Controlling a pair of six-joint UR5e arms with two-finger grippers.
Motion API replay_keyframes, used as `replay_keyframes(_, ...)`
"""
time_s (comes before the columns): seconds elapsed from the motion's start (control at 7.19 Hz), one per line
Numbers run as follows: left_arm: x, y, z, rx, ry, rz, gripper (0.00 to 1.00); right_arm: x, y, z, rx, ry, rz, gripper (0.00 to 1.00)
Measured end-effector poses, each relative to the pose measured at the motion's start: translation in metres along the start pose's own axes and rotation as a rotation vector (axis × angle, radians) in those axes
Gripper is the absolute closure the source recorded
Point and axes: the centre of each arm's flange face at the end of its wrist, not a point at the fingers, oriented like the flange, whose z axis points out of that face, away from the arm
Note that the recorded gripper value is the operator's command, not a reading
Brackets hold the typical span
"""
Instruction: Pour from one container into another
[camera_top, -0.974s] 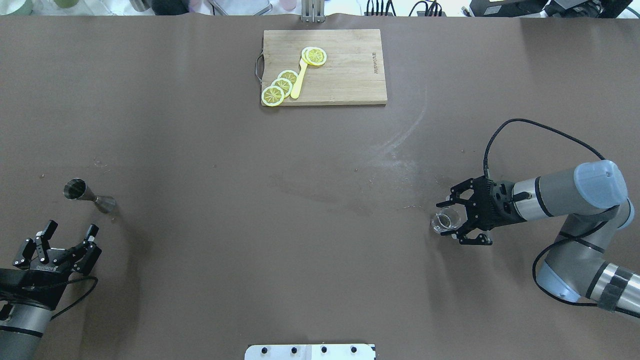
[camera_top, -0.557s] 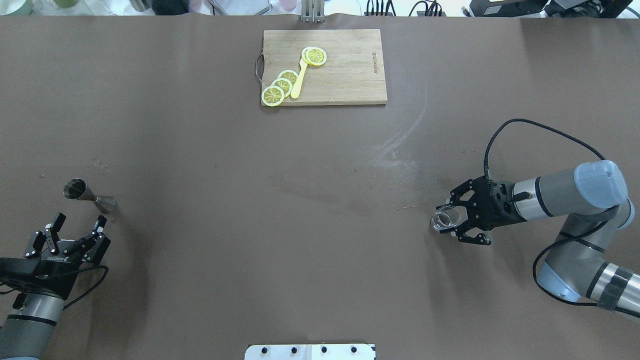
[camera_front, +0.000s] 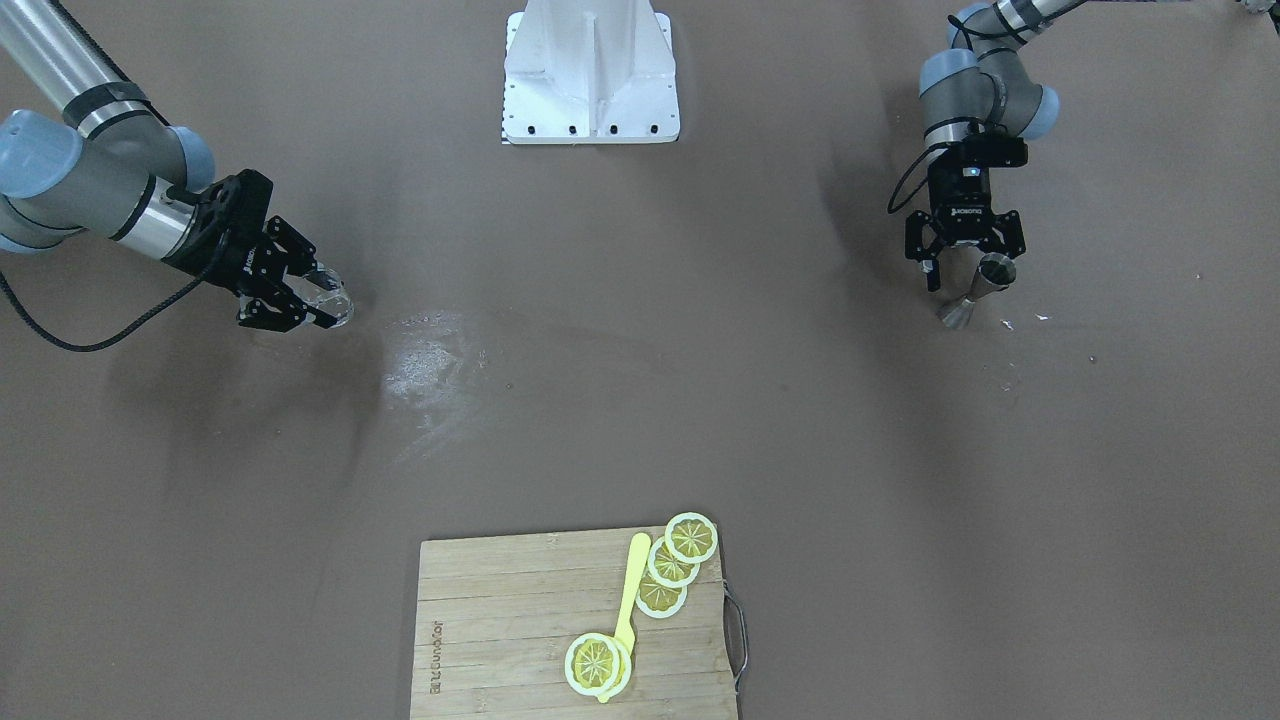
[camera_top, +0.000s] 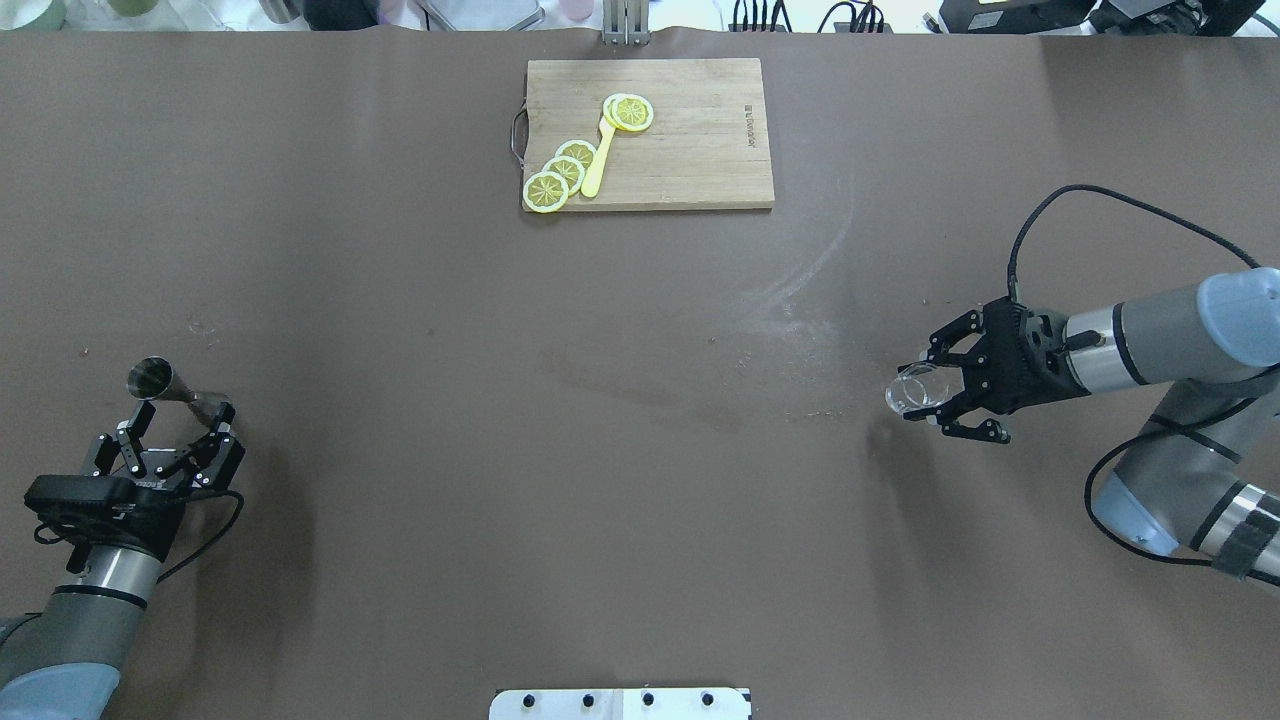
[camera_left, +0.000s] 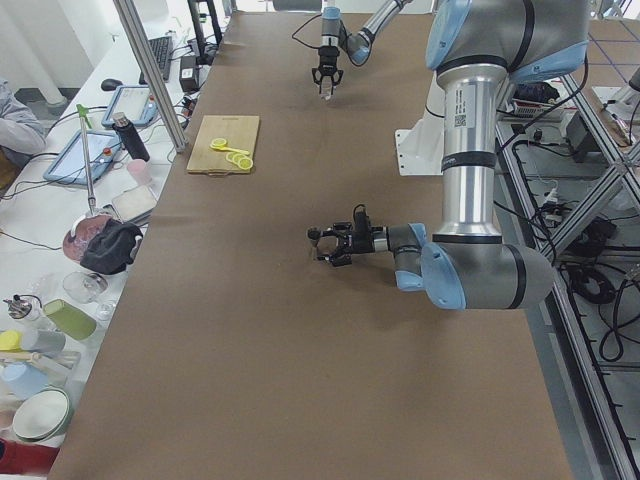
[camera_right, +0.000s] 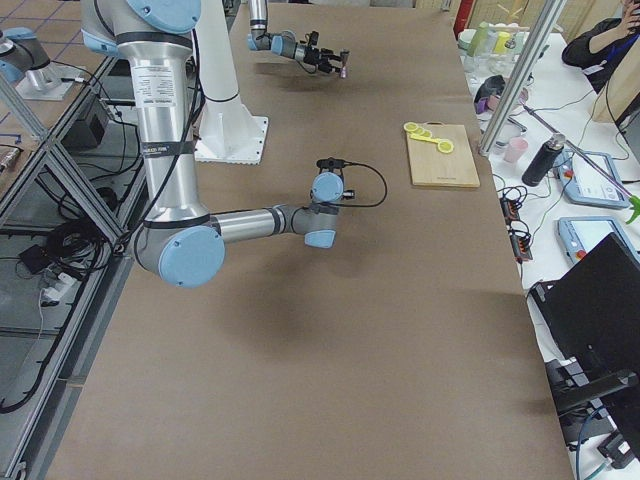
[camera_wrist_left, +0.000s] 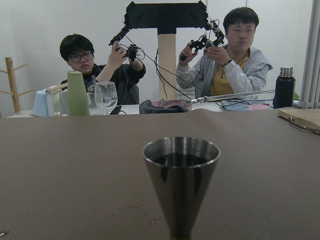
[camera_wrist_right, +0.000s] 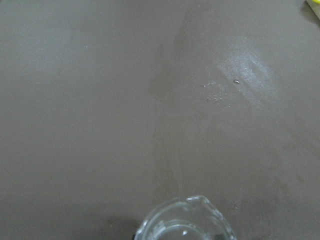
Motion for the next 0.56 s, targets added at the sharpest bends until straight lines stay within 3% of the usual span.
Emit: replay_keyframes(0.56, 0.006, -0.003, 0.018, 0.006, -0.036, 0.03, 0.5, 0.053, -0.001, -0.087, 0.031, 0.109, 0.004, 1.0)
